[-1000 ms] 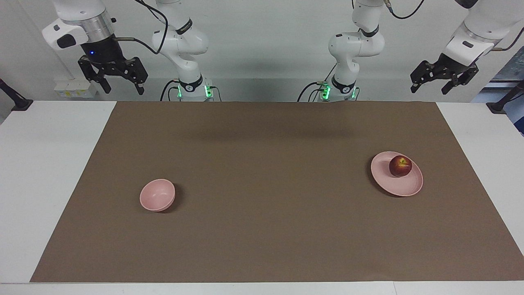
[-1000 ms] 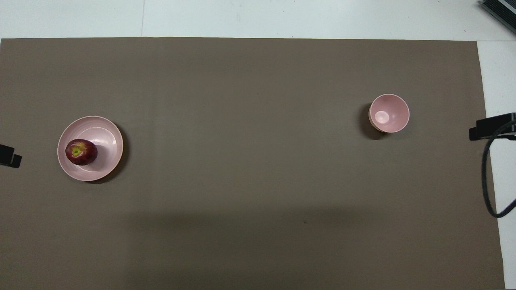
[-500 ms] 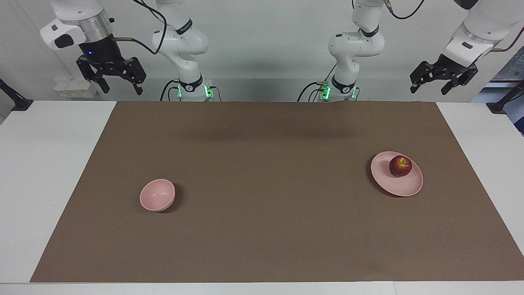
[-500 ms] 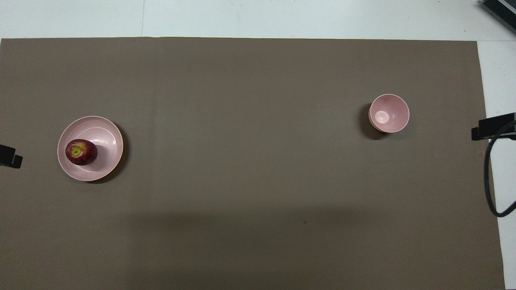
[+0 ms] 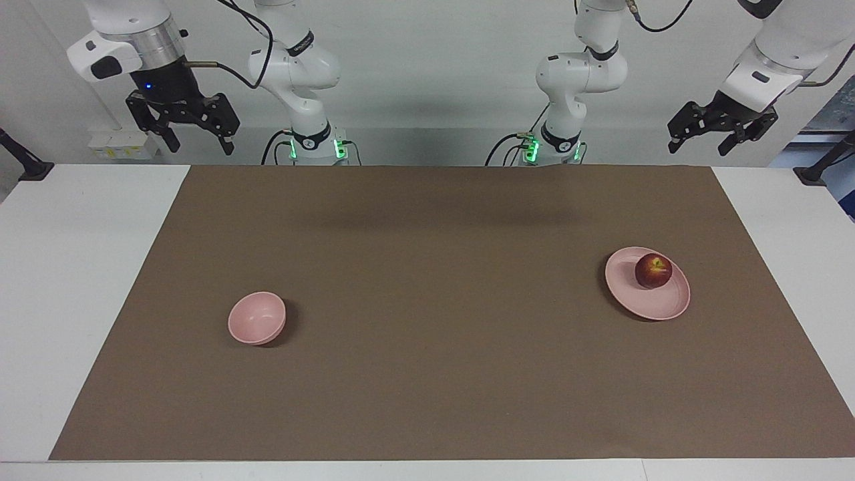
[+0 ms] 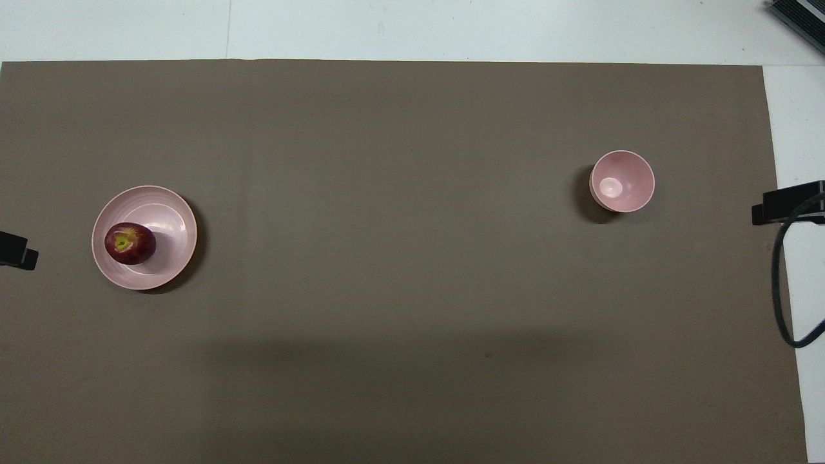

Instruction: Move apple from plate to bowl

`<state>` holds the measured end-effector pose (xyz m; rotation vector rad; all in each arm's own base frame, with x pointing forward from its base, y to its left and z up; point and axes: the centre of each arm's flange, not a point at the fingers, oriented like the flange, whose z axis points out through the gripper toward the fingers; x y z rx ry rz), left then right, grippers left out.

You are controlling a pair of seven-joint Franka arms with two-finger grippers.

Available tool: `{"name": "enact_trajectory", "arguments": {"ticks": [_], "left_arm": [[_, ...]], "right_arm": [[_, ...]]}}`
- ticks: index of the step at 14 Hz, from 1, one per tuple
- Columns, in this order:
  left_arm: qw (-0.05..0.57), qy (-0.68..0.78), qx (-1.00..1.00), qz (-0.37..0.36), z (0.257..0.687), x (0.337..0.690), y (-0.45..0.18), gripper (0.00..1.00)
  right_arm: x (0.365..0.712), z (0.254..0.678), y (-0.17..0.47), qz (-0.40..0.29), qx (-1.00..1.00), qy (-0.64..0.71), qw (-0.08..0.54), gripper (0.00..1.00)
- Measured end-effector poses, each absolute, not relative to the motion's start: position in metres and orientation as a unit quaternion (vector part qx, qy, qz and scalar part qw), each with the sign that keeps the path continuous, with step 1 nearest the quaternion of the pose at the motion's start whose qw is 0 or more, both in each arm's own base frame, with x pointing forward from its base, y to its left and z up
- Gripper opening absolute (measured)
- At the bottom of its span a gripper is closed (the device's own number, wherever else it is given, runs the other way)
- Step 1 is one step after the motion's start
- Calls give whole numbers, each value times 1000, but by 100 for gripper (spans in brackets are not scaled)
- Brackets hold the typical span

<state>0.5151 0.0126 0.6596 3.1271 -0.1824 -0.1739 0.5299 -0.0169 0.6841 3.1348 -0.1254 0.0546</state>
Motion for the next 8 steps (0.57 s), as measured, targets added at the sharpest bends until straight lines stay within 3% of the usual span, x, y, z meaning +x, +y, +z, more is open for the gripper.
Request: {"name": "enact_trajectory", "arguments": {"ticks": [4, 8], "left_arm": [[2, -55, 997, -47, 644, 522, 16, 100], [1, -50, 998, -37, 599, 537, 22, 100]], "right_arm": [[528, 682, -17, 14, 999, -40, 2, 100], [526, 679, -16, 11, 999, -39, 2, 100]]}}
